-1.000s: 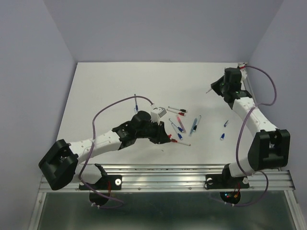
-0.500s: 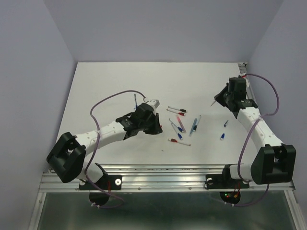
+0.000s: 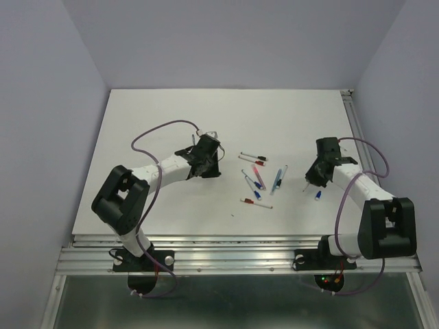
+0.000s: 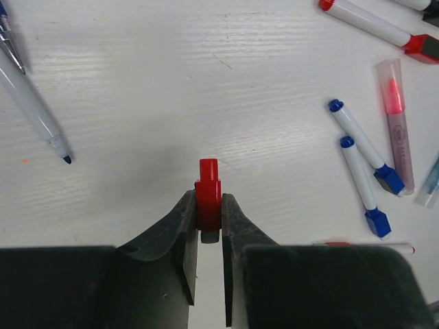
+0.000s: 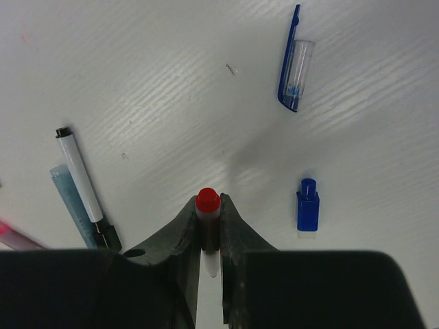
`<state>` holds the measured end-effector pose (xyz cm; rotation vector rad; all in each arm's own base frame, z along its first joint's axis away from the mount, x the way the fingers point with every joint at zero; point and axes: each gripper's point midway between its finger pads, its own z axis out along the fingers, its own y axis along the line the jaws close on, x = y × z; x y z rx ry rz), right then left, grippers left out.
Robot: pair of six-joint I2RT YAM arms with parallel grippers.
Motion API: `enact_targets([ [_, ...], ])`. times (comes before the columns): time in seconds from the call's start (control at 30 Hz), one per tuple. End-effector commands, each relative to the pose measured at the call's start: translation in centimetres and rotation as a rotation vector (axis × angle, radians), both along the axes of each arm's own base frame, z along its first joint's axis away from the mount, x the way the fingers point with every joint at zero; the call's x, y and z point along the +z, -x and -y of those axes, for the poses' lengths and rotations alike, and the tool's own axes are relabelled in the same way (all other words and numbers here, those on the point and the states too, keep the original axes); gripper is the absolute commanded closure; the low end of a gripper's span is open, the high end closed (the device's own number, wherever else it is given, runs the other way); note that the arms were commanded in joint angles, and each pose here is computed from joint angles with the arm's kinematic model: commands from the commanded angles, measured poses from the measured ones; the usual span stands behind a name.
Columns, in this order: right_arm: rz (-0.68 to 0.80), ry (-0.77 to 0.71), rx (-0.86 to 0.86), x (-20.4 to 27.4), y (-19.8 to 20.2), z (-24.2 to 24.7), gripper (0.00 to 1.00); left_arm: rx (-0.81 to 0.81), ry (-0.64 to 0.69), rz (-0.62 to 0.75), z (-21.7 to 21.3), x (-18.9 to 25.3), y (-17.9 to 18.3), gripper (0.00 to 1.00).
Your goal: Open the pen caps
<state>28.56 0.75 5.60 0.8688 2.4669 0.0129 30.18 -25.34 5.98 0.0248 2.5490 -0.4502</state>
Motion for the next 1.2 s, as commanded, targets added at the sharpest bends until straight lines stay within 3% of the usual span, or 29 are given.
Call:
enact_targets([
  [0.0,-0.028,0.037,-0.003,-0.9,0.3,0.6,0.95,0.03,-0.056,0.02,-0.7,0.3,-1.5,0.98],
  [0.27,0.007,0.045,0.025,-0.1,0.1,0.7,0.96,0.04,-0.068,0.007,-0.9,-0.4,-1.6,1.0],
  [0.33,0.054,-0.015,0.138,0.9,-0.5,-1.0,0.96,0.034,-0.06,0.009,-0.8,-0.1,-1.5,1.0],
  [0.47,0.188,-0.217,0.348,3.6,-1.8,-7.4,0.96,0.032,-0.02,0.044,-0.6,1.9,-1.4,1.0],
  [0.53,0.229,-0.234,0.476,4.9,-2.3,-12.3,0.96,0.028,-0.004,0.055,-0.7,2.6,-1.1,1.0],
  [0.57,0.236,-0.227,0.459,5.1,-3.2,-12.3,0.96,0.029,0.003,0.056,-0.7,2.8,-0.9,1.0],
  [0.67,0.248,-0.298,0.611,5.7,-3.9,-19.3,0.96,0.044,0.026,0.069,-1.2,3.7,-0.3,1.0],
  [0.77,0.326,-0.339,0.666,7.7,-6.6,-23.0,0.96,0.082,0.027,0.072,-2.2,3.7,0.5,1.0],
  [1.0,0.268,-0.429,0.812,5.1,-8.6,-32.7,0.92,0.11,0.075,0.094,-3.2,4.8,2.1,1.0],
  [1.17,0.233,-0.455,0.819,2.6,-9.6,-36.3,0.89,0.118,0.077,0.074,-3.6,4.3,2.9,1.0],
])
